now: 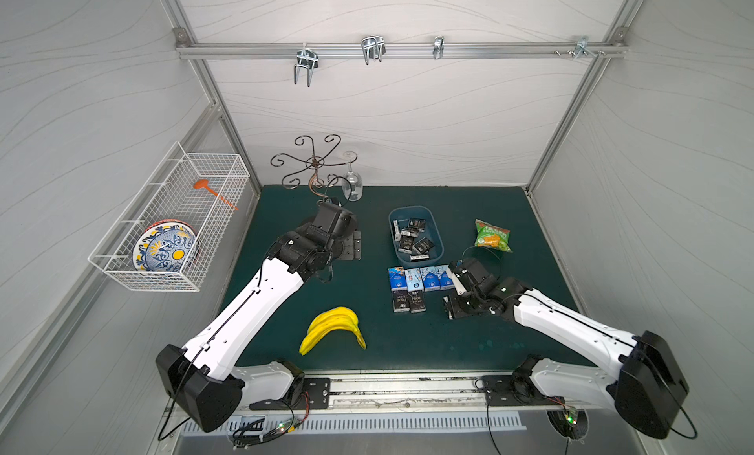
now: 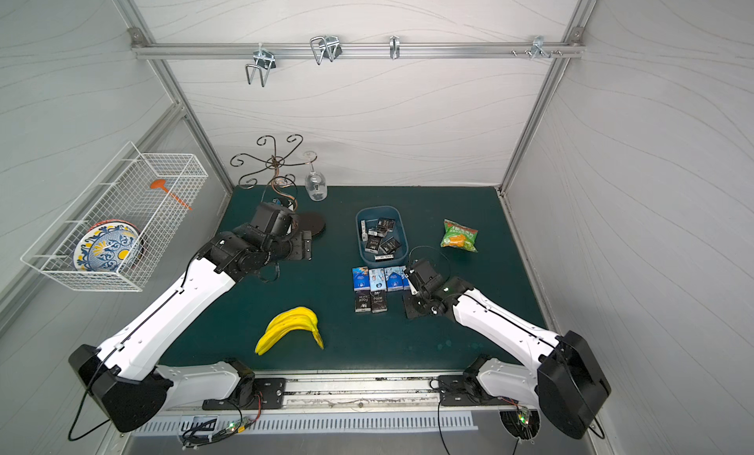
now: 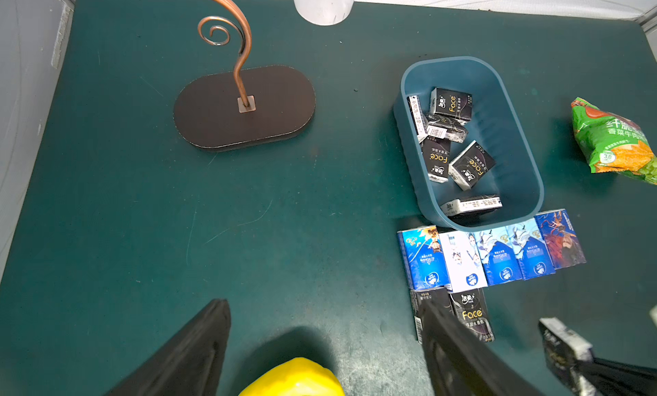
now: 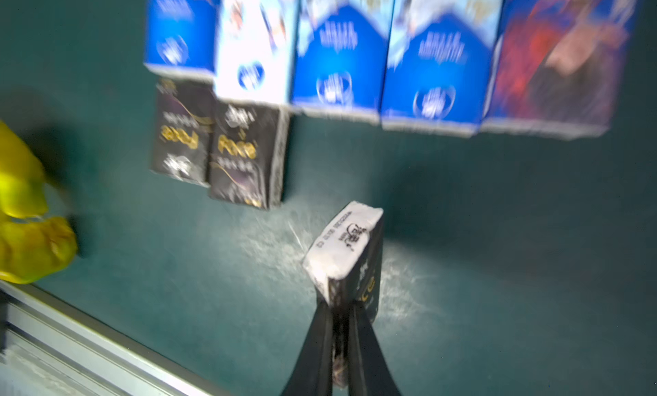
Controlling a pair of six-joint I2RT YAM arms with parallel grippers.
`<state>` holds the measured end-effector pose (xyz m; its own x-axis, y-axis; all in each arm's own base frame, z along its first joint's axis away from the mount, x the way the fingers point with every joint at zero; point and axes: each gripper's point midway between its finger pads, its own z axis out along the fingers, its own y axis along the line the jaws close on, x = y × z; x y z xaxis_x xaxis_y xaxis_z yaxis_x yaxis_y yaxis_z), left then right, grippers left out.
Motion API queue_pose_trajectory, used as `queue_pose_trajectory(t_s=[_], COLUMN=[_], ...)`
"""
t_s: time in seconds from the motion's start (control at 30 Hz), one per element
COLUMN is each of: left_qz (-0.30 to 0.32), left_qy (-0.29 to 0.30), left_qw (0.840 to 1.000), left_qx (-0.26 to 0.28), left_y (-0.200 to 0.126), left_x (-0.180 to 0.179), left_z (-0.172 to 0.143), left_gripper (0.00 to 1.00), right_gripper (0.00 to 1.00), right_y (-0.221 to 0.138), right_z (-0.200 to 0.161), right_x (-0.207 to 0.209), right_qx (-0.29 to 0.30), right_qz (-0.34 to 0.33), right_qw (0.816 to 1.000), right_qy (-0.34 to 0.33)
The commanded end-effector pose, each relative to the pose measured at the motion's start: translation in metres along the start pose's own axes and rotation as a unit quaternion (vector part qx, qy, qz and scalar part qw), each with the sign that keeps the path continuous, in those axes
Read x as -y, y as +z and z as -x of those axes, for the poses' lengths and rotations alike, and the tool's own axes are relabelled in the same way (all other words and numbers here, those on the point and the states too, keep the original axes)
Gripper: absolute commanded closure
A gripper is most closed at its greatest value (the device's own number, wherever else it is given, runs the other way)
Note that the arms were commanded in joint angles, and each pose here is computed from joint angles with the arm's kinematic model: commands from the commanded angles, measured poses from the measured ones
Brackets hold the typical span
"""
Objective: Take the pocket tissues out of the storage box
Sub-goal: Place the pocket tissues at the center of the board.
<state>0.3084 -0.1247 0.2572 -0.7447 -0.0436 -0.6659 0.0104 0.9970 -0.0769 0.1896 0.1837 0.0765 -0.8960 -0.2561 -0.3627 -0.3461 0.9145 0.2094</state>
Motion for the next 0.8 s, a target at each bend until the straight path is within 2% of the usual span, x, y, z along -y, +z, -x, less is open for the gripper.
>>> queue_pose_trajectory(t_s=[0.0,0.07,0.27,0.47,0.77], left_qz=[-0.016,-0.014,-0.007,-0.005,-0.005], left_qy=[-0.011,-0.010,-0.010,-0.010,-0.011], left_qw=[1.000,1.000,1.000,1.000,1.000], left_qx=[0.022,0.023,0.025,0.024,0.021], left_y=[-0.006,-0.007,-0.008,-0.008,-0.006], left_x=[0.006,0.005,0.002,0.002,0.002], left_z=[0.015,0.015,0.015,0.015,0.014], left_gripper=[0.13,0.13,0.13,0.13,0.13], right_gripper=[0.90,0.88,0.71,0.58,0.55], right_y=[0.013,0.020,0.032,0.029,0.018], right_z=[-0.002,-0.002,0.004,0.008,0.008], right_x=[0.001,0.001,-0.014,-0.023,-0.003], right_qx=[-0.005,-0.014,-0.025,-0.018,-0.001], right_qz=[-0.010,-0.023,-0.010,0.000,-0.001], right_qw=[1.000,0.999,0.999,0.999,0.998], right_qy=[0.026,0.022,0.026,0.032,0.059])
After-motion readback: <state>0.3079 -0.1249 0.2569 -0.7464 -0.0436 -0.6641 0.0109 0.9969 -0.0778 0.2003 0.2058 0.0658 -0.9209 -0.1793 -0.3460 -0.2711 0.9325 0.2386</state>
